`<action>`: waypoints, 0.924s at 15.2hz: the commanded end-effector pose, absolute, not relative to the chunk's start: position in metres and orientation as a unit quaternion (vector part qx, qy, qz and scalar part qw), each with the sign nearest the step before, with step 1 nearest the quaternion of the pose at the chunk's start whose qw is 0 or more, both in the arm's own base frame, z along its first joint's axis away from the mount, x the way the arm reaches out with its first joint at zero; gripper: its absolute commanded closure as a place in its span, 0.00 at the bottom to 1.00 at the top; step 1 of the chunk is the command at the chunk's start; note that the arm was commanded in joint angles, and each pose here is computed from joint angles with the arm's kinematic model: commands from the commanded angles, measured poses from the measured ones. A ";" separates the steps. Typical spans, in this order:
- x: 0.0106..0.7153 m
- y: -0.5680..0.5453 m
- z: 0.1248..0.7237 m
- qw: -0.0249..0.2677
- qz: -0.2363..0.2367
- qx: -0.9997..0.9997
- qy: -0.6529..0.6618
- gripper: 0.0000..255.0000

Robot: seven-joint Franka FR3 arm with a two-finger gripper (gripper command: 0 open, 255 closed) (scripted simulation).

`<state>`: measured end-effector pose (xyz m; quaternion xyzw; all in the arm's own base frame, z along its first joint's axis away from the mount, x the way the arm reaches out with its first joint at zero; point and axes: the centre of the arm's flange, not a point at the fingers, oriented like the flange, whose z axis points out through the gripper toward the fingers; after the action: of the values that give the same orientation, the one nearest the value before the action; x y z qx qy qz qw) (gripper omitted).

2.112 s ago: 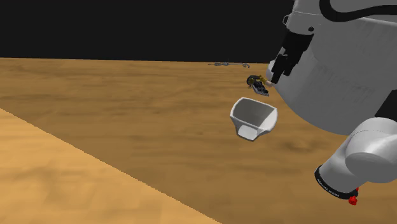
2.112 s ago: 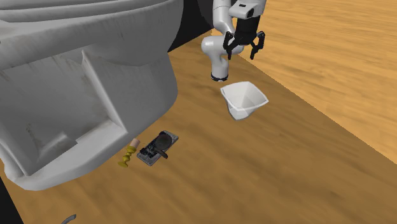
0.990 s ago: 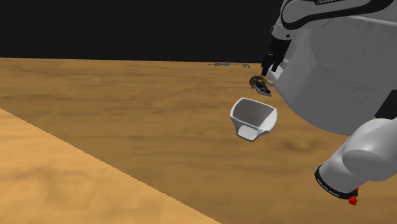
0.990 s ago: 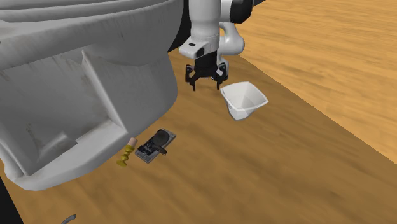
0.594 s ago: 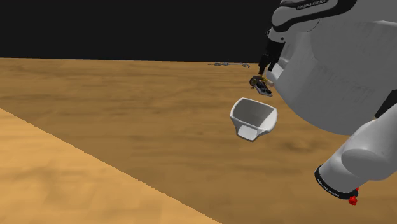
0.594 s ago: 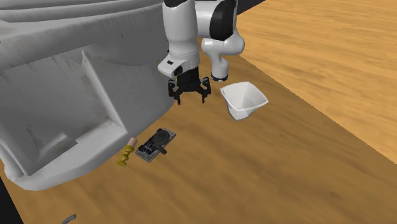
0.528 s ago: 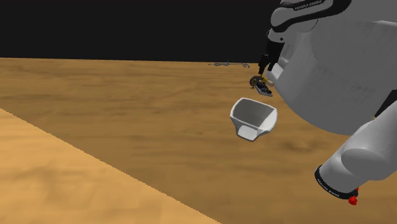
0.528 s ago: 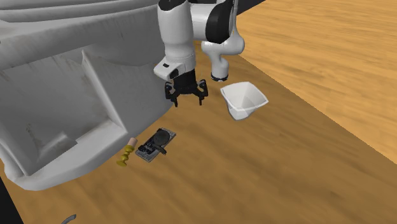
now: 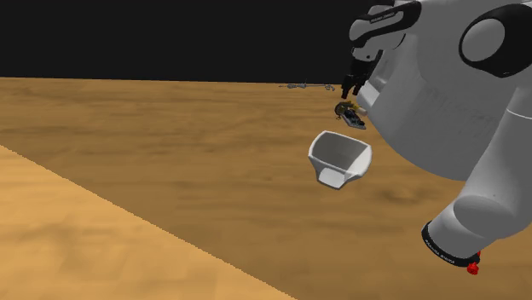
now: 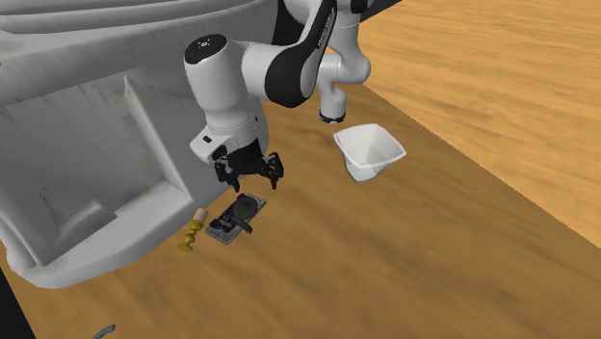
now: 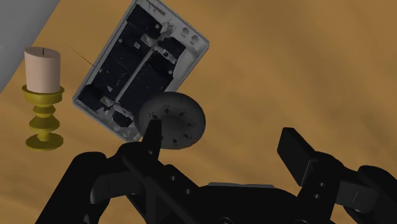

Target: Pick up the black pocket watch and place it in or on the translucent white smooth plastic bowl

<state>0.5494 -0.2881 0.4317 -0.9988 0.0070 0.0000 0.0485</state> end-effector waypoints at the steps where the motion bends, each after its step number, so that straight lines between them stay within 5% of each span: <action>1: 0.562 -0.310 0.421 0.052 0.000 -0.999 0.007 0.00; 14: 0.569 -0.316 0.376 0.054 0.001 -0.999 0.008 0.00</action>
<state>0.5692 -0.3160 0.3759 -0.9985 0.0076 0.0008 0.0539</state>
